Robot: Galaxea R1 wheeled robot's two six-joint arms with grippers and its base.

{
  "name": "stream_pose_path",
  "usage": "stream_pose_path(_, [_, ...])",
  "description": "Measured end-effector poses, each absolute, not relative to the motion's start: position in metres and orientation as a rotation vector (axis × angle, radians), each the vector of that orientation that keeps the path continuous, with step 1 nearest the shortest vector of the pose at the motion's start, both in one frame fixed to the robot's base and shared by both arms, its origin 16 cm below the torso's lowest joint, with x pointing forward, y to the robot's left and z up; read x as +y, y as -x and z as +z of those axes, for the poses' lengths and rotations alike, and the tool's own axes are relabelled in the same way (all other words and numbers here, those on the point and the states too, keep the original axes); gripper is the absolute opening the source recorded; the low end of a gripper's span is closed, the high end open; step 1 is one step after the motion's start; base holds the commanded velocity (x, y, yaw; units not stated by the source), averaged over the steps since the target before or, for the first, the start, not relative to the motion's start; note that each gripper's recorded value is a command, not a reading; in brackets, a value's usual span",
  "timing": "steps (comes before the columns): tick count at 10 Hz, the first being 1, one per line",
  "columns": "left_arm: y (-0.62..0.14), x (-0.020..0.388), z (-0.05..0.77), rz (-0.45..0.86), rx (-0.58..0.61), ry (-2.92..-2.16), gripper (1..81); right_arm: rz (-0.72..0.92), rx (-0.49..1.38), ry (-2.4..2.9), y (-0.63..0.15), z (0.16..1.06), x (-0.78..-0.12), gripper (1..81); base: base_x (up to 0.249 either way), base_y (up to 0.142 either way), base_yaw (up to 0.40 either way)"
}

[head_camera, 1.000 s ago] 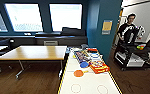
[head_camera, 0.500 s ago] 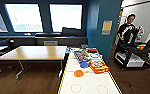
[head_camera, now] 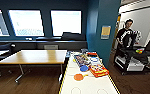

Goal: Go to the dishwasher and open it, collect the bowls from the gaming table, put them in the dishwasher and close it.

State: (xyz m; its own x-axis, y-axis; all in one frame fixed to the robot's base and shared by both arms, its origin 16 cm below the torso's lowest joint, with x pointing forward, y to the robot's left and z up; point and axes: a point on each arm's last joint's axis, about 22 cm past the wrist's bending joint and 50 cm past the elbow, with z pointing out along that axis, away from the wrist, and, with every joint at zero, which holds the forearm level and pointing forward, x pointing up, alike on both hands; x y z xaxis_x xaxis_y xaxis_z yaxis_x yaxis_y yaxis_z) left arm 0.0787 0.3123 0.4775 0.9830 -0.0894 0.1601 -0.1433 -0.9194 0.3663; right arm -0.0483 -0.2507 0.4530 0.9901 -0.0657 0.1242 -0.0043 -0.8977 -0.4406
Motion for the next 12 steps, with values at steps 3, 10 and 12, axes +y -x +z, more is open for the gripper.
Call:
stream_pose_path(3, [-0.060,0.287,0.474,0.179,-0.168,-2.702,1.0,-0.191,0.047,2.690,0.050,0.450,-0.250,1.0,0.000,0.000,0.000])
stream_pose_path(10, [-0.063,0.277,0.472,0.186,-0.175,-2.696,1.0,-0.170,0.016,2.723,0.057,0.440,-0.244,1.0,-0.088,0.000,0.000])
stream_pose_path(12, [-0.061,0.269,0.472,0.185,-0.175,-2.687,1.0,-0.178,0.013,2.724,0.053,0.439,-0.245,1.0,-0.119,0.000,0.000])
